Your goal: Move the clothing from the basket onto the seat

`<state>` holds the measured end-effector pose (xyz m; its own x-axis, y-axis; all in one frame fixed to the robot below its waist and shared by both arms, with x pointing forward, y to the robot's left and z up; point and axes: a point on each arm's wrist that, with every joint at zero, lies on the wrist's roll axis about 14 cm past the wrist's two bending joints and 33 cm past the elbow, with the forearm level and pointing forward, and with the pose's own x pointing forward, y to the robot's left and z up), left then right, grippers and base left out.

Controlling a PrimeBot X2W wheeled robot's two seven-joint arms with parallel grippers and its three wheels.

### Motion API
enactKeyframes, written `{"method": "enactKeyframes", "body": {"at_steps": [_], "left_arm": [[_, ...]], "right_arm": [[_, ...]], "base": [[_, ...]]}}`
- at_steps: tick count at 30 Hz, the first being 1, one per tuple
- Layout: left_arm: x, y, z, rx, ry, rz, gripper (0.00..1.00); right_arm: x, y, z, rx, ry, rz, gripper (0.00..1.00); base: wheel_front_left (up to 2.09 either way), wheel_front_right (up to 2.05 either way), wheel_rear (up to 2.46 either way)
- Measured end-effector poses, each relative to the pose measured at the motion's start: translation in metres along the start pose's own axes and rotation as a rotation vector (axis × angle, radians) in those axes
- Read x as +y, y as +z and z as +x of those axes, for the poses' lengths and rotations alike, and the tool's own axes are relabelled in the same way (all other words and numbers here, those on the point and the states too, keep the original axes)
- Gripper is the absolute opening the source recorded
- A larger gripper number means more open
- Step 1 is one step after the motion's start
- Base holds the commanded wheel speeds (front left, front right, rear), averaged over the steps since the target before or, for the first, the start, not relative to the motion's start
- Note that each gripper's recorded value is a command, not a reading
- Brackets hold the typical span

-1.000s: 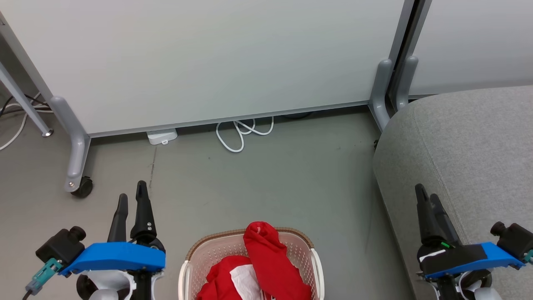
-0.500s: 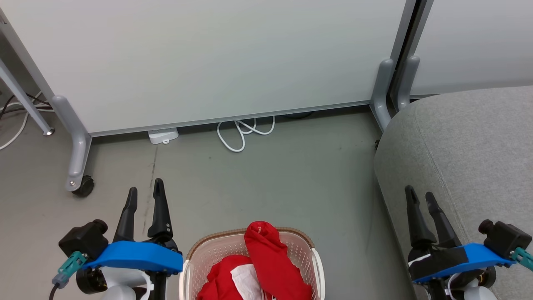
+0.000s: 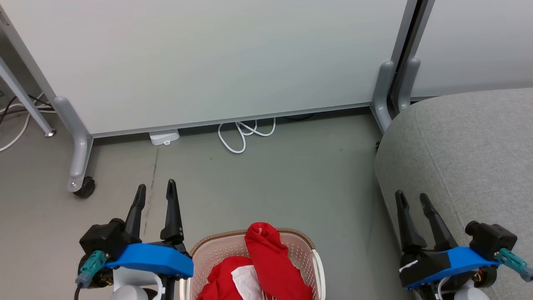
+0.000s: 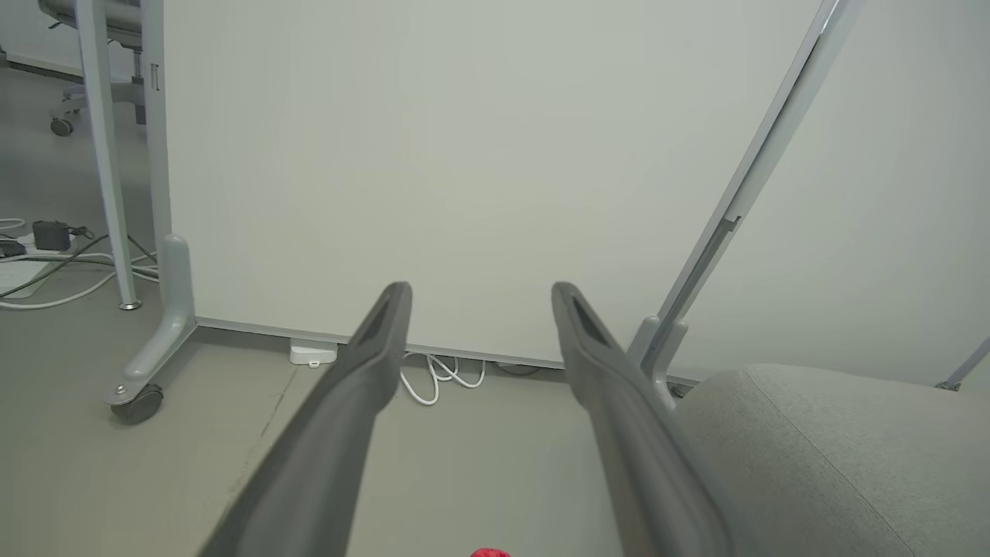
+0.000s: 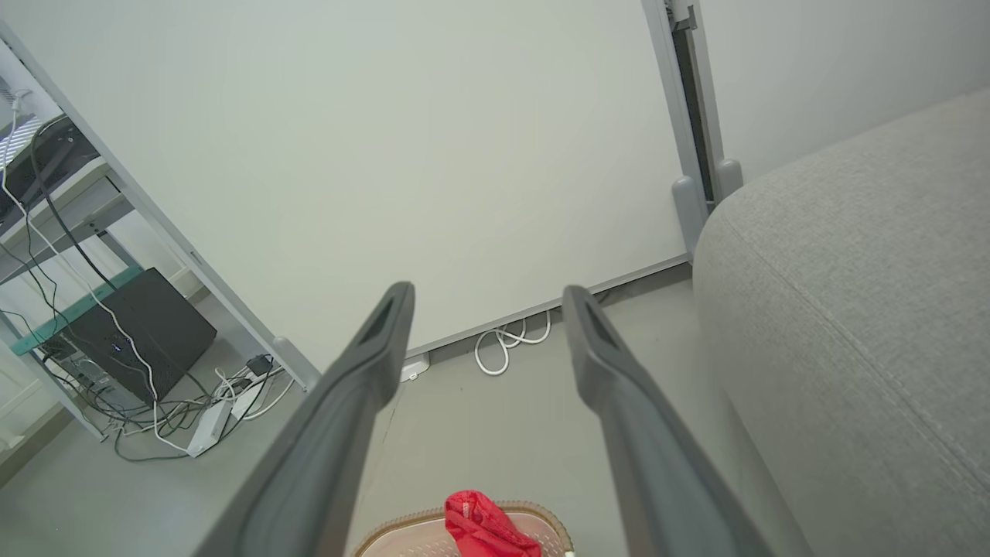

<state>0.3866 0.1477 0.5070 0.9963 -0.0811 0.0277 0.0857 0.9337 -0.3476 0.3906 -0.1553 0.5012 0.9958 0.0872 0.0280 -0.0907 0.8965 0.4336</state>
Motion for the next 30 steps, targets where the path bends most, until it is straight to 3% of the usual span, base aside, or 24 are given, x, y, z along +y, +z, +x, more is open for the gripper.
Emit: {"method": "enactKeyframes", "body": {"at_steps": [30], "left_arm": [[-0.014,-0.006,-0.005,-0.012,-0.079,0.230,1.00]], "right_arm": [[0.016,-0.008,-0.001,0.004,0.081,-0.249,1.00]], "base": [[0.00,0.00,0.00]]}}
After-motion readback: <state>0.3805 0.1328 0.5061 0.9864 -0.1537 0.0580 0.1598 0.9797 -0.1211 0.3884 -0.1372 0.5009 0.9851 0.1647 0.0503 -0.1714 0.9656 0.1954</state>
